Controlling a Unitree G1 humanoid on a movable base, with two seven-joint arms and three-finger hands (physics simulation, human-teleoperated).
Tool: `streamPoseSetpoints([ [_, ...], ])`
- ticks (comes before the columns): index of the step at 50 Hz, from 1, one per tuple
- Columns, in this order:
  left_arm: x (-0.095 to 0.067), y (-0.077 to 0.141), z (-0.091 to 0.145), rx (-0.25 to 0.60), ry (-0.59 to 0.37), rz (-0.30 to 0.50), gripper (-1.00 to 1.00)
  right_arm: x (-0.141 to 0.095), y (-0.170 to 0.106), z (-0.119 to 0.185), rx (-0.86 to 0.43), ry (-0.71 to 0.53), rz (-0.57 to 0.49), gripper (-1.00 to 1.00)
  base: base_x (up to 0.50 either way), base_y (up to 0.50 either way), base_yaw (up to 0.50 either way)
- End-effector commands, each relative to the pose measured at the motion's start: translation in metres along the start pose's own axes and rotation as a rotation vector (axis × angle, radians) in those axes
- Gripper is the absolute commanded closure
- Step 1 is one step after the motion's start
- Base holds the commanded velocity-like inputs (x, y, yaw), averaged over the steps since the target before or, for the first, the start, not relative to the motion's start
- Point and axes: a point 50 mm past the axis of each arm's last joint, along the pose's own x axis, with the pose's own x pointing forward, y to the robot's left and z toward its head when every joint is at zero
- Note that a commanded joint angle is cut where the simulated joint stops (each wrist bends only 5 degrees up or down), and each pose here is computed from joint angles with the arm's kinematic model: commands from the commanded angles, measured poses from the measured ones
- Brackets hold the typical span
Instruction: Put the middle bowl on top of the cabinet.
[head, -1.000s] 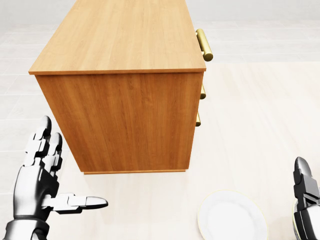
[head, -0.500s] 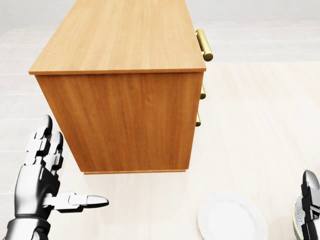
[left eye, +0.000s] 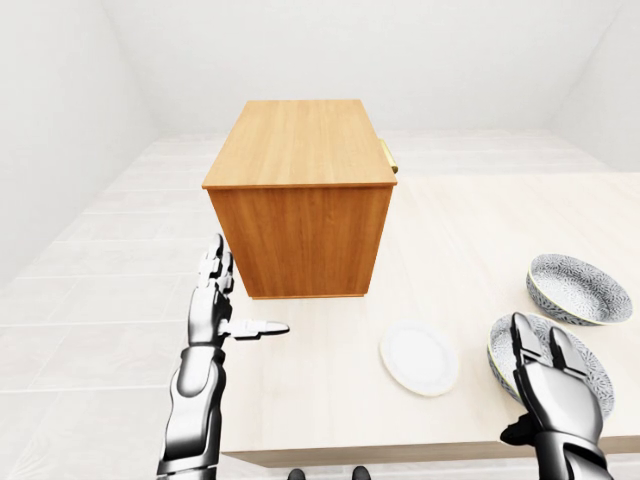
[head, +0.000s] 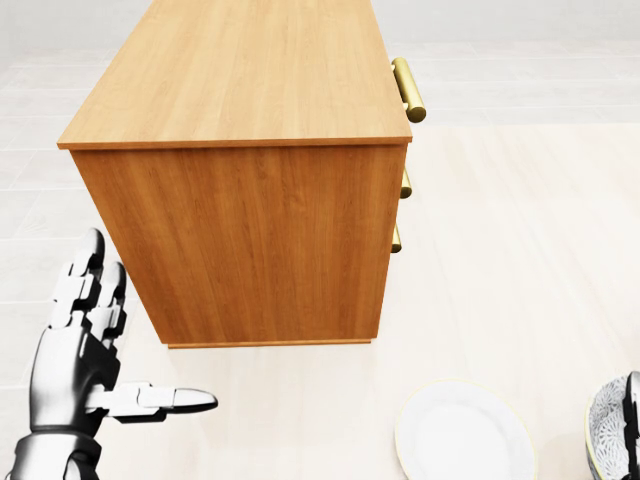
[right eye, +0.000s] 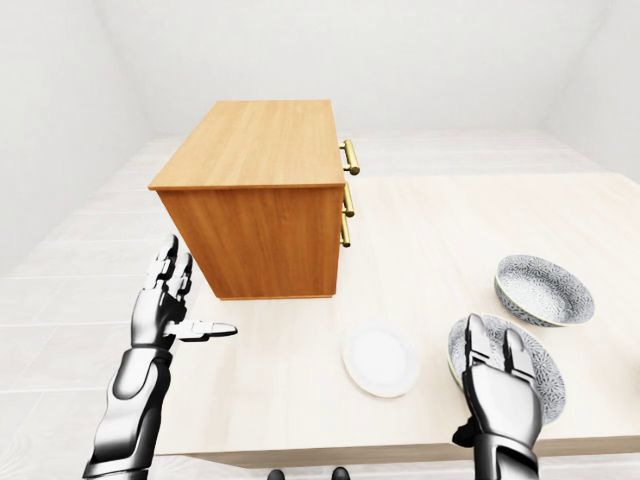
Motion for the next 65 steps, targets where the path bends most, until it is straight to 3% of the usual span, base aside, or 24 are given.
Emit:
streamPoseSetpoints([
  [1,0.0,0.001,0.002,0.002,-0.004,0.003,-1.0,-0.003,0.005,-0.008,-0.066,0.026,0.018,-1.0,0.0,0.0,0.0],
  [28,0.0,0.001,-0.003,-0.002,0.009,0.005,-1.0,0.0,0.018,-0.018,-0.13,0.05,0.048,-1.0,0.0,0.0,0.0],
  [65,-0.001,0.0,-0.006,0.003,0.019,0.005,-1.0,-0.004,0.014,-0.019,-0.108,0.053,0.037,-1.0,0.0,0.0,0.0],
])
